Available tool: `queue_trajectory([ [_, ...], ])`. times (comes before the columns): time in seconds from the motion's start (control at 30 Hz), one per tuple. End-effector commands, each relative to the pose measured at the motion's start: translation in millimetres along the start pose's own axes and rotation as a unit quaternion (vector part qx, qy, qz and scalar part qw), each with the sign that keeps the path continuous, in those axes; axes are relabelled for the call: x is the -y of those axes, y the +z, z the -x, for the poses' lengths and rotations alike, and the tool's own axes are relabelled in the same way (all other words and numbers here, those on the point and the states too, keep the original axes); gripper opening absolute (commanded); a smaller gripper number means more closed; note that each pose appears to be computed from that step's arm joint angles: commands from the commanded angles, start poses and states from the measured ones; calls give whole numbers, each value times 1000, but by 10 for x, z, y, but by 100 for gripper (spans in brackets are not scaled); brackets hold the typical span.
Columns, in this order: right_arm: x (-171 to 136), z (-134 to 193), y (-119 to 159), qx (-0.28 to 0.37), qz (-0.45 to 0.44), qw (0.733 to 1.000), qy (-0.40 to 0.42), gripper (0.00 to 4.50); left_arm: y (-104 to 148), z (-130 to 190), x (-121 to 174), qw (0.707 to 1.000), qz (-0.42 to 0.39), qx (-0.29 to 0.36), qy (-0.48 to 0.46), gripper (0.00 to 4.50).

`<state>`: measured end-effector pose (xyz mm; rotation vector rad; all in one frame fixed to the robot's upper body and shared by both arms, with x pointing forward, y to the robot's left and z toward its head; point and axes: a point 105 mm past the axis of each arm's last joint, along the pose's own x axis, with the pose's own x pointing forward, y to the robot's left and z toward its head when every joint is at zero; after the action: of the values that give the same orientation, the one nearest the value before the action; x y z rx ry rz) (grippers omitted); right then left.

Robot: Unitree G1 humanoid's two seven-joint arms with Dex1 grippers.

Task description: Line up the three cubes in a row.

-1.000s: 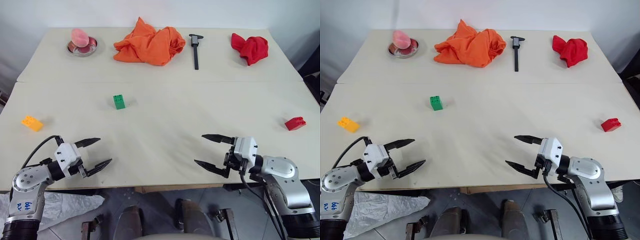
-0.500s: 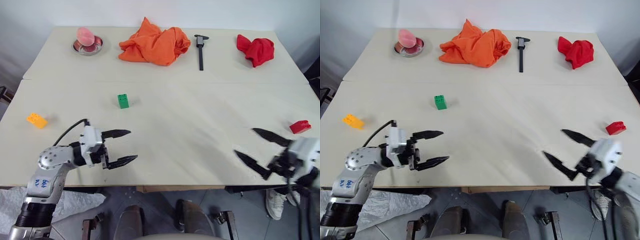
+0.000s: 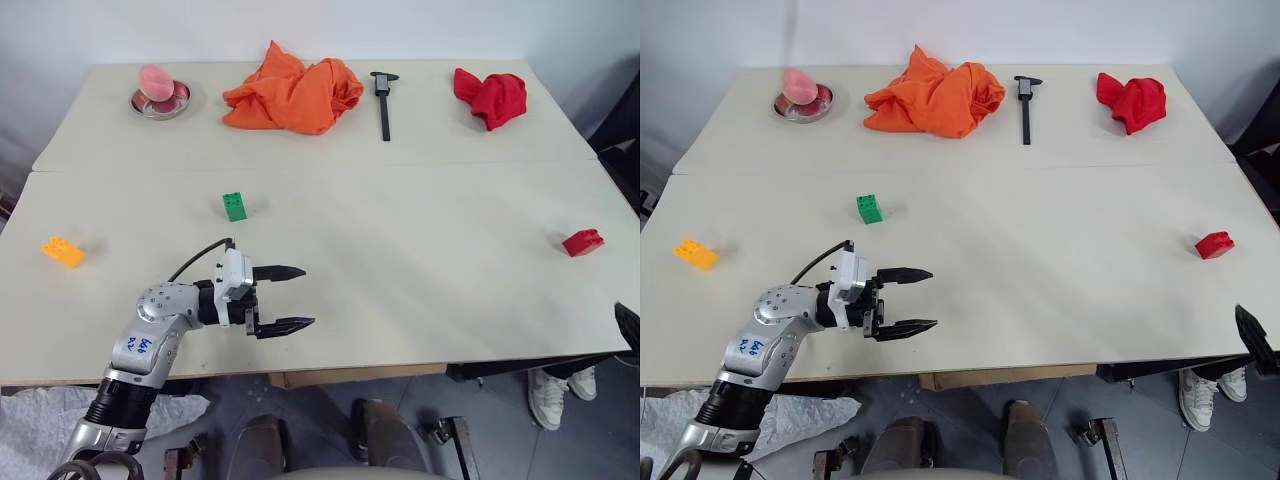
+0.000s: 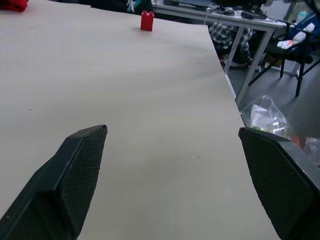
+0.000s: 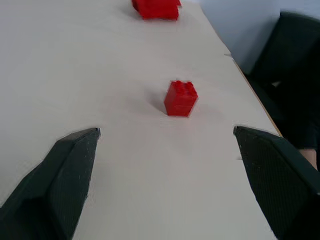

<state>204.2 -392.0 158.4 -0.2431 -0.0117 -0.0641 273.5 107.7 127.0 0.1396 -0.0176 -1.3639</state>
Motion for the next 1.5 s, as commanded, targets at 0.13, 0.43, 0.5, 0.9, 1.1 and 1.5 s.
queue_trajectory([
  [0.13,292,-646,129,-31,-19,998,-50,449,163,35,7,999,-33,9,4,450],
  [0.43,456,-1196,-61,-118,-20,992,-50,449,206,54,43,999,-42,7,17,450],
  [0.5,465,-1254,-116,-135,-23,989,-49,449,200,78,65,999,-40,5,24,450],
  [0.9,302,-1370,-238,-179,-26,983,16,288,194,88,52,999,-43,1,33,450],
  [1.1,92,-1466,-66,-148,15,984,98,149,184,135,9,998,-44,-4,41,450],
  [1.5,-2134,-1296,607,-14,152,802,577,149,-144,467,-8,995,-5,-32,96,450],
])
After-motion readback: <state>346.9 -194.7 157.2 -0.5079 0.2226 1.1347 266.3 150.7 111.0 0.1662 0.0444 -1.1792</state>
